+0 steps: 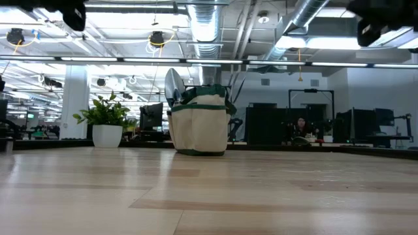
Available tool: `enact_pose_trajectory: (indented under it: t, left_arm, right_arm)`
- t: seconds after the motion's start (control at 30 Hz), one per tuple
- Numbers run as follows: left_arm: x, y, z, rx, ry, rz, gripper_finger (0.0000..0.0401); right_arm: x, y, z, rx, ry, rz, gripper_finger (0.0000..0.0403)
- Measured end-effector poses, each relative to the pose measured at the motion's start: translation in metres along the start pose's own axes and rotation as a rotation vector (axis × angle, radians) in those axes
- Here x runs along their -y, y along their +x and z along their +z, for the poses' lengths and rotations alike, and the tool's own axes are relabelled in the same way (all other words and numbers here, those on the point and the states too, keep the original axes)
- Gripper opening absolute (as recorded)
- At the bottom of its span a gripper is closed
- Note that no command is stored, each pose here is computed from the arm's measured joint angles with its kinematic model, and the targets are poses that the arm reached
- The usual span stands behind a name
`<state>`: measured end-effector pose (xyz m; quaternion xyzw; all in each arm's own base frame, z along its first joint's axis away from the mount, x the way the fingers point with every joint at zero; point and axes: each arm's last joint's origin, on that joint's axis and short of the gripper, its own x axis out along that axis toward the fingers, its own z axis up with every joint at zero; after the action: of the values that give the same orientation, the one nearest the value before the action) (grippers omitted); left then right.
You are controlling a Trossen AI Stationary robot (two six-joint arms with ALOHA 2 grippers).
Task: Pick & Place Garden tools in Gardening bag
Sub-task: Return to Home Position
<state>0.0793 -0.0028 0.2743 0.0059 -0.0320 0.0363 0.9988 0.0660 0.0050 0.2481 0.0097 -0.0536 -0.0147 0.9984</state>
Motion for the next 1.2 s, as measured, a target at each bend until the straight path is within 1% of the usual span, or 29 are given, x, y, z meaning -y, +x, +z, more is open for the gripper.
enact_pose_trajectory:
  t: [0.17, 0.3, 0.47, 0.67, 0.87, 1.03, 1.2]
  left_arm:
    - [0.004, 0.01, -0.024, 0.016, -0.002, -0.071, 0.0001]
    - [0.005, 0.014, -0.04, -0.008, 0.001, -0.079, 0.0001]
    - [0.006, 0.017, -0.058, -0.047, 0.006, -0.081, 0.0001]
    - [0.007, 0.02, -0.079, -0.017, 0.009, -0.08, 0.0001]
    - [0.008, 0.022, -0.103, -0.01, 0.025, -0.08, 0.0001]
    - [0.009, 0.022, -0.104, -0.013, 0.023, -0.11, 0.0001]
    - [0.009, 0.022, -0.104, -0.016, 0.023, -0.11, 0.0001]
  right_arm:
    - [-0.003, 0.011, -0.03, -0.025, -0.001, 0.05, 0.0]
    - [-0.005, 0.015, -0.048, -0.063, 0.022, 0.058, 0.0]
    - [-0.005, 0.017, -0.061, -0.098, 0.023, 0.058, 0.0]
    - [-0.005, 0.019, -0.073, -0.132, 0.025, 0.065, 0.0]
    - [-0.007, 0.02, -0.08, -0.137, 0.008, 0.121, 0.0]
    - [-0.008, 0.02, -0.08, -0.136, -0.019, 0.142, 0.0]
    - [-0.008, 0.02, -0.081, -0.139, 0.001, 0.14, 0.0]
